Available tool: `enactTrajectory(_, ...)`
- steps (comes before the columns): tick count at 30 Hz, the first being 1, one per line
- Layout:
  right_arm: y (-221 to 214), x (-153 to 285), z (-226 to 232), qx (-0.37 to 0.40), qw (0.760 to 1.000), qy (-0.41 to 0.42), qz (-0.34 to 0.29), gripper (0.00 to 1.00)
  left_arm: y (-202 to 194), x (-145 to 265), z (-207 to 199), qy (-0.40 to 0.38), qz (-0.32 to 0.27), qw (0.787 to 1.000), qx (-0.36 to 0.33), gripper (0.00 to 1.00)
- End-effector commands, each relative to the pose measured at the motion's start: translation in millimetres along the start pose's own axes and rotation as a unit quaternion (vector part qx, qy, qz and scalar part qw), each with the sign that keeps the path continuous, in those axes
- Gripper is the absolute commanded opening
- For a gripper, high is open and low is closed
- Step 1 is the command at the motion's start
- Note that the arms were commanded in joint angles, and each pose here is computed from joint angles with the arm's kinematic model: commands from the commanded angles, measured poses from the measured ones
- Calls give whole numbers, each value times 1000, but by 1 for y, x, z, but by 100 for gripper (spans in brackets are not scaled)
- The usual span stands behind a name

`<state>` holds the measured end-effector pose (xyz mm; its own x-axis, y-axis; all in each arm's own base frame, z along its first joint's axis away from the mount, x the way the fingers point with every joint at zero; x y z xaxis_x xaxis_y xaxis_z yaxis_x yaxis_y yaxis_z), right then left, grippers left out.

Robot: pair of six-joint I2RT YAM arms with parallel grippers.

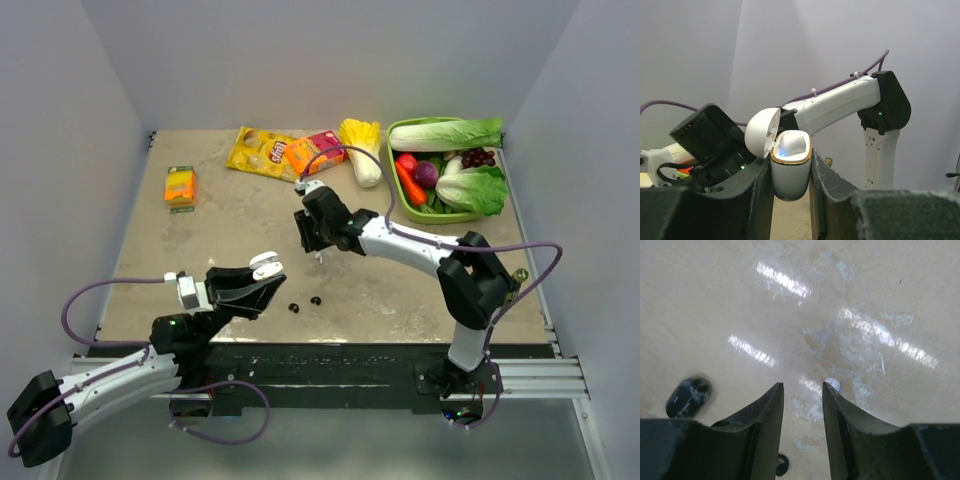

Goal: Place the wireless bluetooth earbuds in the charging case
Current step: Pick up the earbud from the center of the board.

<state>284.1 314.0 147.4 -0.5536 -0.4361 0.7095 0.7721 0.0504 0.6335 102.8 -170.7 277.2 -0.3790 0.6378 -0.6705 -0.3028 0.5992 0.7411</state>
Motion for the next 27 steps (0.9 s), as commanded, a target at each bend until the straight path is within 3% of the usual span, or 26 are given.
enactTrajectory(1, 21, -3, -8, 8, 996, -78, 31, 41, -23, 29, 0, 6, 25, 1000, 5, 0)
enactTrajectory(6, 50, -12, -11, 23, 992, -107, 55, 49, -23, 29, -2, 0, 23, 1000, 16, 0)
enactTrajectory(8, 43, -20, -20, 23, 987, -121, 99, 52, -23, 30, -3, -1, 21, 1000, 21, 0)
enactTrajectory(13, 44, -20, -22, 18, 985, -127, 118, 58, -23, 35, -5, -6, 15, 999, 30, 0)
enactTrajectory(27, 9, -34, -19, -2, 980, -92, 174, 56, -23, 44, -6, -4, 10, 999, 35, 0)
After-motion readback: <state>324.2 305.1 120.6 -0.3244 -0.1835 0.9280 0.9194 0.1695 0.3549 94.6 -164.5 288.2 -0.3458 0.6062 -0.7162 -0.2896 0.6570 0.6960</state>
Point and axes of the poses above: each gripper's point midway between its finger pads, its own x axis back along the fingers, its own z axis along the line the jaws close on, y = z × x, the point moved 7 cm from there along x, back along the fingers, and after that the axes turned 12 degrees about -x, right-handed, at the moved point
